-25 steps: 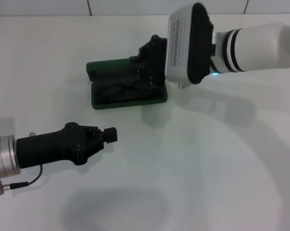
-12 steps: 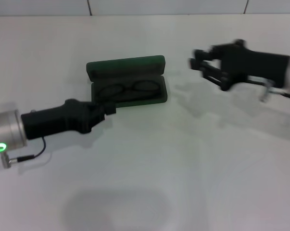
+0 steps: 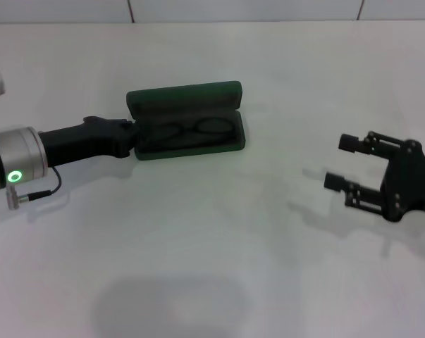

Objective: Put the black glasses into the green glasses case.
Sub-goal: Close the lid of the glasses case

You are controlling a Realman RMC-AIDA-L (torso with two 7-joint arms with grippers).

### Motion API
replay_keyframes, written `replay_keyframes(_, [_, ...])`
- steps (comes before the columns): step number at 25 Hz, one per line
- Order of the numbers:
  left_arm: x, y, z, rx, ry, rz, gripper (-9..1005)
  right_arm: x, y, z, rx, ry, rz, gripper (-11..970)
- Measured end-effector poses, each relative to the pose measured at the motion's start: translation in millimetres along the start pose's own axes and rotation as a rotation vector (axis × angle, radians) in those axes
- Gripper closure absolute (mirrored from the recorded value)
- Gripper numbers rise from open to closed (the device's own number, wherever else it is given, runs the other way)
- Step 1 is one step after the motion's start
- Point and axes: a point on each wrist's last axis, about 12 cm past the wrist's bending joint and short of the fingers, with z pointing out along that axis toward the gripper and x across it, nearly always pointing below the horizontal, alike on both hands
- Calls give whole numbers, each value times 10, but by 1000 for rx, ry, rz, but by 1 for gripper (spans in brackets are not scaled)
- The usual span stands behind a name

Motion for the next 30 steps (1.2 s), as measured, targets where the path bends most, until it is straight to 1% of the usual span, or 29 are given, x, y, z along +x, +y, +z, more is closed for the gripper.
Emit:
replay_keyframes(4, [-56,54,123,-45,72,34,956,143,144,-92,13,6,-7,381])
replay_keyframes(7, [-60,75,187,-74,112,48,955,196,193,-103,8,11,10,289])
replay_keyframes(12, [-68,94,228,-107,109,57,954,228,236,-87,-14,17,12,120])
replay_keyframes(17, [-63,141,261,-165,117,61,954,235,253,-43,-42,29,7,85])
replay_keyframes(24, [-75,214,292,-251,112,58,953,235,262,-13,-50,28,7,85])
replay_keyframes(25, [-75,214,292,-251,112,58,952,234,262,-12,-50,27,7,85])
replay_keyframes(27, [-103,240,317,-287,94,49,952,233,262,-11,-51,27,6,85])
replay_keyframes(30, [-121,247,321,-297,76,37,952,232,263,-11,-52,26,6,85])
